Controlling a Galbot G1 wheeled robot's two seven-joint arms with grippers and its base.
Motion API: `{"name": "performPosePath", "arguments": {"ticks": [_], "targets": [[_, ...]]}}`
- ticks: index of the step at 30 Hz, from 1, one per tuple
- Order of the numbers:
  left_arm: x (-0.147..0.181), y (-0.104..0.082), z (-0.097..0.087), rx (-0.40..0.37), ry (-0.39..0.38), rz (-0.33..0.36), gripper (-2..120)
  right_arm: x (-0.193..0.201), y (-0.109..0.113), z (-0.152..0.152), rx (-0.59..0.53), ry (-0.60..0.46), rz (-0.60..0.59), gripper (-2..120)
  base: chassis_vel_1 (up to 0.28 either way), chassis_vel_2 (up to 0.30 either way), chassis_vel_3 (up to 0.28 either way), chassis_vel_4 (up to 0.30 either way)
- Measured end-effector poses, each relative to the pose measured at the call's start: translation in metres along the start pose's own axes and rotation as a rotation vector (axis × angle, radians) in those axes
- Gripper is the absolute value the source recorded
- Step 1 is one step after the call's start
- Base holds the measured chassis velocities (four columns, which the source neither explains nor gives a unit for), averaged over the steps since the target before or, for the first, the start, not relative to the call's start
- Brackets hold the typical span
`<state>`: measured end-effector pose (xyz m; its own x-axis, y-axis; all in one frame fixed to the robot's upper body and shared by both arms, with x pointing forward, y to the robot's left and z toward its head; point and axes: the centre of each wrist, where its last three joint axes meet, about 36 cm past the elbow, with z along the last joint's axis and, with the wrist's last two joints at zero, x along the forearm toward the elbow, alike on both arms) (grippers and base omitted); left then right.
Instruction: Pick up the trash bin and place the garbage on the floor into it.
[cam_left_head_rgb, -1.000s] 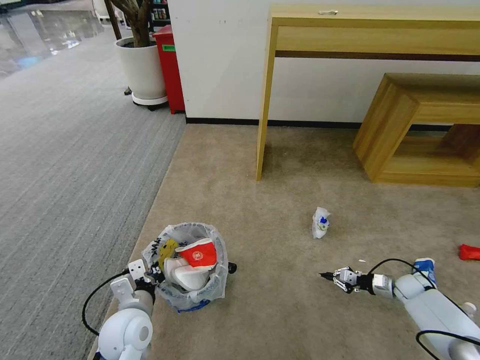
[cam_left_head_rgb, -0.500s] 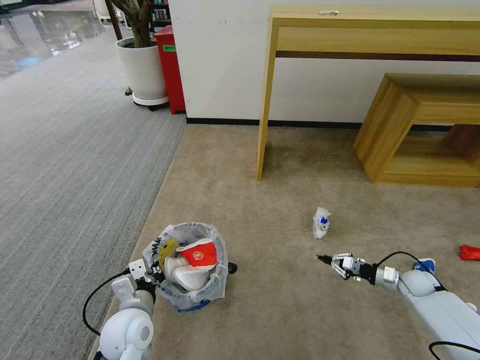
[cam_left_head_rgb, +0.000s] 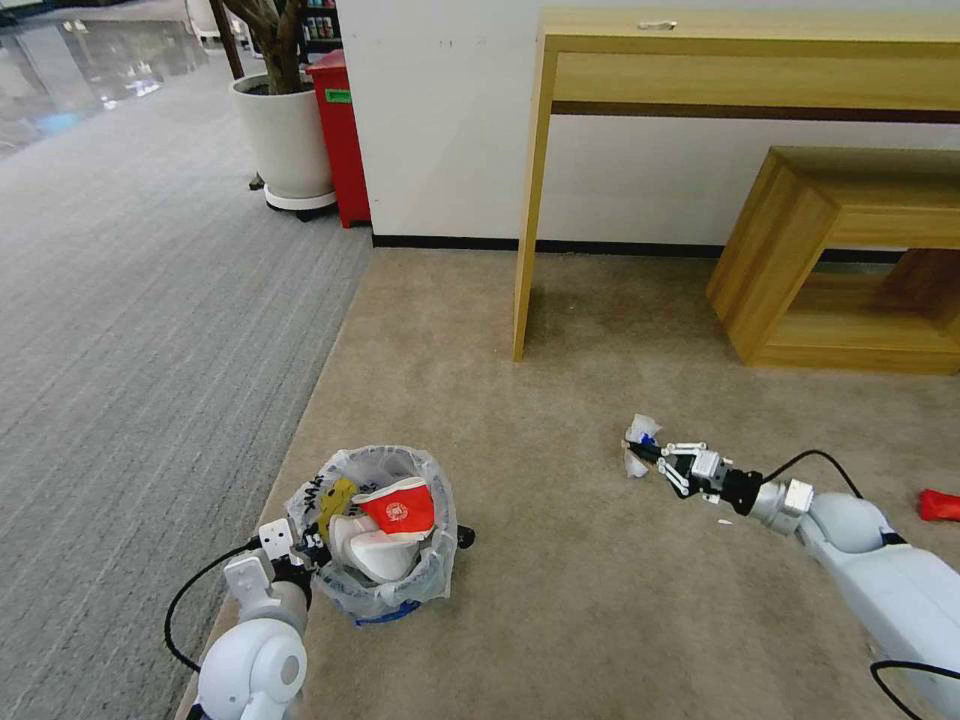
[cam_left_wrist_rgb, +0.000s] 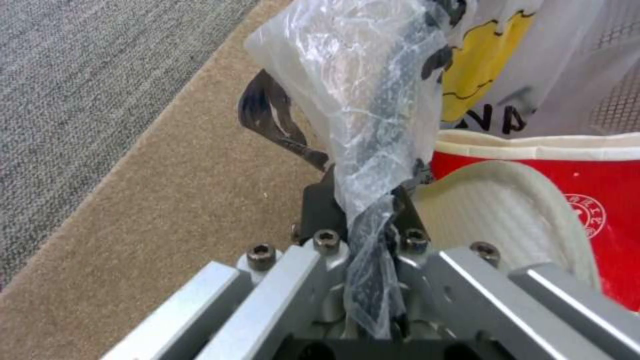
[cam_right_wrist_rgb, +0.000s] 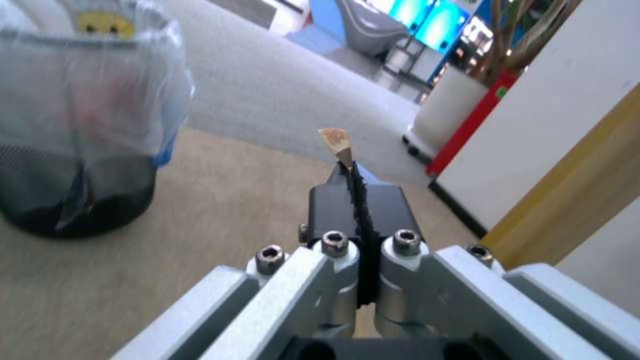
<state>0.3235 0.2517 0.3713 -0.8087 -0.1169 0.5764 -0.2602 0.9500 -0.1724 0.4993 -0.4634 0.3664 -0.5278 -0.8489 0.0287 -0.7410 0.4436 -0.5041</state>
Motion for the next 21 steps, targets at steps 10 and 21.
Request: {"name": "performPosePath", "arguments": {"ticks": [10, 21], "targets": [[0.000, -0.001, 0.000, -0.010, 0.002, 0.003, 0, -0.015, -0.015, -0.042, 0.021, -0.081, 0.021, 0, 0.000, 0.000, 0.000, 0.000], [0.000, -0.003, 0.000, -0.020, 0.004, 0.007, 0, -0.055, -0.001, -0.084, -0.046, -0.225, 0.053, 0, 0.000, 0.000, 0.000, 0.000]]}}
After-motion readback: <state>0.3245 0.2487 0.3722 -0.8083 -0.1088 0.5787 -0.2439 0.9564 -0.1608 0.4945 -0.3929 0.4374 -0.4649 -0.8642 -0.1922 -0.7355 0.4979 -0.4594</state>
